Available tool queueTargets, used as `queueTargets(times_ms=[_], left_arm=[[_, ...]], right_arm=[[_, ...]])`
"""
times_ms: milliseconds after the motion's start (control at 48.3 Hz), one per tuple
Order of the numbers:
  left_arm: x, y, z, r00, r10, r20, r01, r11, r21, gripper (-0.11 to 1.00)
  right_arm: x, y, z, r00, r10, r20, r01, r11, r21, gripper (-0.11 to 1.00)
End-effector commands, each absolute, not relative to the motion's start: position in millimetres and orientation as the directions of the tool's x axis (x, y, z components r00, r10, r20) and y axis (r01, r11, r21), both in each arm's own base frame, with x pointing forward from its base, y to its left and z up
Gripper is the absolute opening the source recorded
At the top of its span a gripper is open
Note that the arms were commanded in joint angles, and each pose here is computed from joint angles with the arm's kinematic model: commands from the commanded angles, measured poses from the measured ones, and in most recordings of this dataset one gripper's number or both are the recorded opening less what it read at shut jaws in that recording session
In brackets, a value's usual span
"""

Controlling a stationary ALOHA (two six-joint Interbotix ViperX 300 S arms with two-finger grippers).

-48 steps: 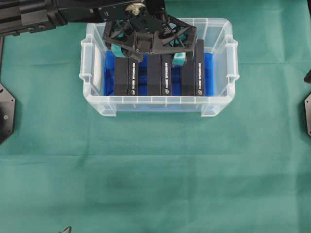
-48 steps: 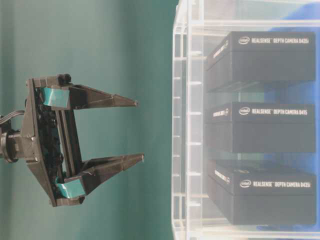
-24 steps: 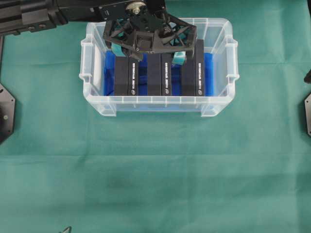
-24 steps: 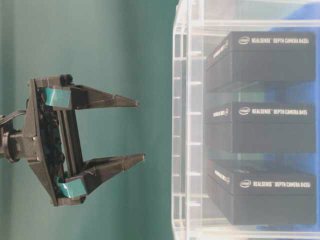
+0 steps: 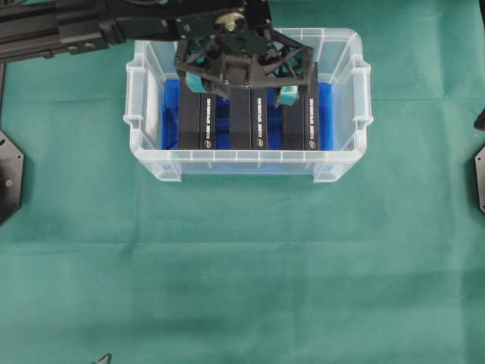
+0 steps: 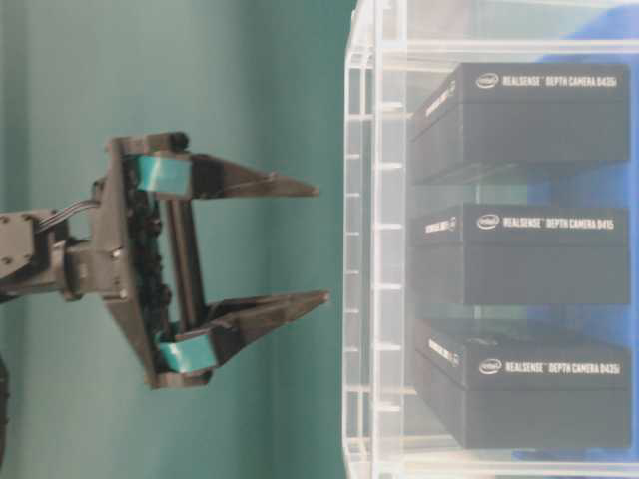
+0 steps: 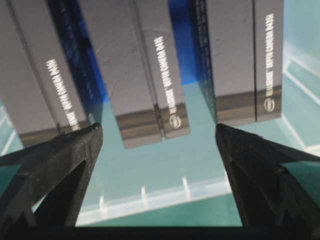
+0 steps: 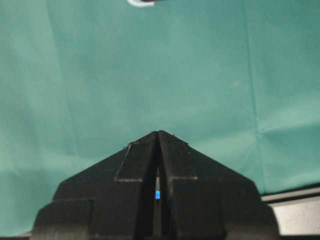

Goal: Take the box out of the case with the left arm.
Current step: 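Lower the left gripper around the middle black box and close it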

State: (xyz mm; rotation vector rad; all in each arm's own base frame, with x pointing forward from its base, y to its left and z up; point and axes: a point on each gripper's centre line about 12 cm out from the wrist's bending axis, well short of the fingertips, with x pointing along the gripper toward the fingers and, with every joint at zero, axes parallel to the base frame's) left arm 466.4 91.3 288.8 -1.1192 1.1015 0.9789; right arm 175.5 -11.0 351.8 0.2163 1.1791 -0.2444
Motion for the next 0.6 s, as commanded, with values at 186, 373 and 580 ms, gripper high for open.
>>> queueTargets(times_ms=[186, 373, 580], left_arm=[[467.1, 94.2, 277.9, 0.179, 0.046, -0.983, -0.971, 0.168, -0.169, 0.98], [464.2, 100.5, 266.8, 0.182, 0.051, -0.982, -0.973, 0.153, -0.173, 0.98], [465.3, 102.2, 257.0, 0.198, 0.055, -0.979, -0.971, 0.149, -0.188, 0.98]], right_arm=[[176.5, -11.4, 352.8, 0.367, -0.078, -0.927, 0.304, 0.952, 0.041, 0.0], [176.5, -11.4, 348.9, 0.359, -0.077, -0.93, 0.304, 0.952, 0.038, 0.0], [178.8, -11.4, 347.0, 0.367, -0.077, -0.927, 0.303, 0.952, 0.04, 0.0]])
